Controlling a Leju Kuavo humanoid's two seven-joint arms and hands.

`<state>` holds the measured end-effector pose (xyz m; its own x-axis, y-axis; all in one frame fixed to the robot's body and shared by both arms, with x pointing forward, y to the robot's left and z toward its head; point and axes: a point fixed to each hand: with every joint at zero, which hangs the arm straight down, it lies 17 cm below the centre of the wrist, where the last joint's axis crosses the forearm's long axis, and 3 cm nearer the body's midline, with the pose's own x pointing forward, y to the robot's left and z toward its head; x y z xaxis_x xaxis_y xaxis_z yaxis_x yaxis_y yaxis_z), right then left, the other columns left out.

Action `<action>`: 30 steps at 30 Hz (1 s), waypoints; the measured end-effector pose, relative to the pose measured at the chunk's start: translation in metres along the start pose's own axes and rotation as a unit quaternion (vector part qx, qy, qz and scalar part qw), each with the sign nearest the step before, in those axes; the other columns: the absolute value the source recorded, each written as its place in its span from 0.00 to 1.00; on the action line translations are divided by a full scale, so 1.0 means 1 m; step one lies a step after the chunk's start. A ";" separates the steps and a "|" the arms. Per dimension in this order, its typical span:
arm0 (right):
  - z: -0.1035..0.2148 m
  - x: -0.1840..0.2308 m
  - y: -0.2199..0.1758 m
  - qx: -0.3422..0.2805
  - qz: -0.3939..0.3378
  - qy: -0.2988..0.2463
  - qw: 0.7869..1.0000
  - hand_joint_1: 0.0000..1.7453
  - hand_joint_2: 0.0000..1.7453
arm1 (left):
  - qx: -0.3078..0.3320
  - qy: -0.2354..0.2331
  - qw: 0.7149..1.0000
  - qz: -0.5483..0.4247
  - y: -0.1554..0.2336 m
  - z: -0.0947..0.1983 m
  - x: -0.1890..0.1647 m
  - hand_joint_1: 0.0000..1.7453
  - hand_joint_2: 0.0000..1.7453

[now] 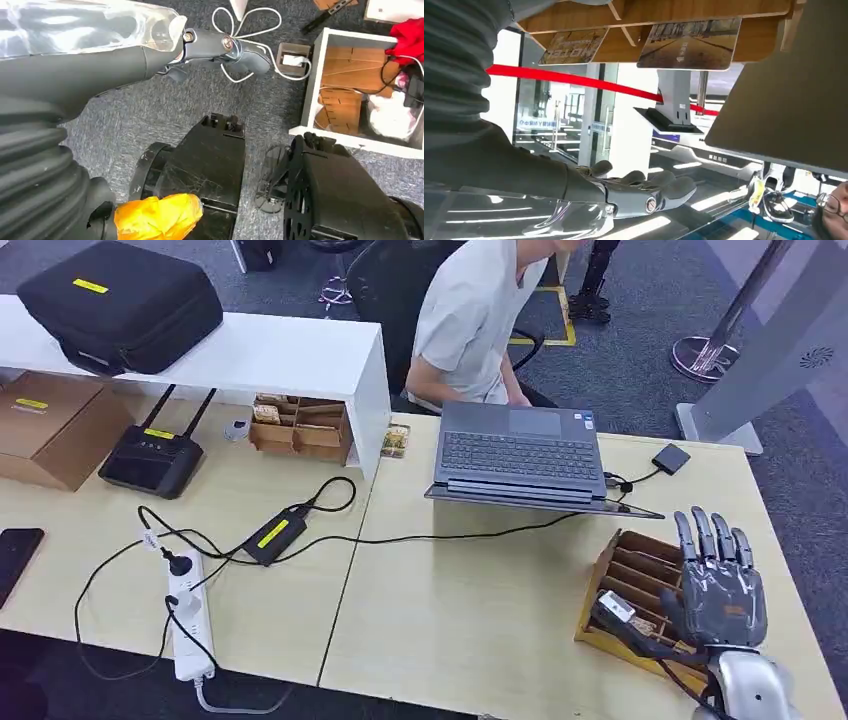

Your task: Pass the card to the sensor for recognition and then transmit it.

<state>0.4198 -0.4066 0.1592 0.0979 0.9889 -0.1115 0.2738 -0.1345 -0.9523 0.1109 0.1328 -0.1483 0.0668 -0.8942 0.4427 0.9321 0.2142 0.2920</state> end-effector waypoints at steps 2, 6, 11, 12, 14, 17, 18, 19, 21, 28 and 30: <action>0.000 0.000 0.000 0.000 0.000 0.000 1.000 0.00 1.00 | 0.000 0.000 1.000 0.000 0.000 0.000 0.000 0.00 1.00; 0.000 -0.005 0.001 0.001 0.004 0.006 1.000 0.00 1.00 | -0.001 -0.001 1.000 -0.003 0.000 0.000 0.000 0.00 1.00; 0.000 -0.015 0.005 0.005 0.008 0.017 1.000 0.00 1.00 | -0.003 -0.004 1.000 -0.005 0.000 -0.001 0.000 0.00 1.00; 0.001 -0.015 0.006 0.006 0.009 0.018 1.000 0.00 1.00 | -0.003 -0.004 1.000 -0.005 0.000 -0.001 0.000 0.00 1.00; 0.001 -0.017 0.007 0.007 0.011 0.020 1.000 0.00 1.00 | -0.003 -0.004 1.000 -0.006 0.000 -0.001 0.000 0.00 1.00; 0.001 -0.022 0.007 0.006 0.017 0.025 1.000 0.00 1.00 | -0.004 -0.006 1.000 -0.008 0.000 -0.001 0.001 0.00 1.00; 0.001 -0.024 0.007 0.006 0.018 0.027 0.999 0.00 1.00 | -0.004 -0.007 1.000 -0.009 0.000 -0.001 0.001 0.00 1.00; 0.001 -0.026 0.008 0.008 0.019 0.029 0.999 0.00 1.00 | -0.005 -0.007 1.000 -0.010 0.000 -0.001 0.001 0.00 1.00; 0.001 -0.028 0.009 0.009 0.020 0.030 0.999 0.00 1.00 | -0.005 -0.008 1.000 -0.010 0.001 -0.001 0.001 0.00 1.00; 0.001 -0.031 0.010 0.010 0.022 0.034 0.999 0.00 1.00 | -0.003 -0.009 1.000 -0.015 0.001 -0.001 0.001 0.00 1.00; 0.001 -0.032 0.010 0.009 0.022 0.034 0.999 0.00 1.00 | -0.003 -0.009 1.000 -0.015 0.002 -0.001 0.001 0.00 1.00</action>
<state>0.4181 -0.4392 0.1527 0.1752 0.9754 -0.1342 0.2512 -0.1760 -0.9518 0.1127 0.1321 -0.1482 0.0320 -0.8935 0.4480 0.9358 0.1842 0.3007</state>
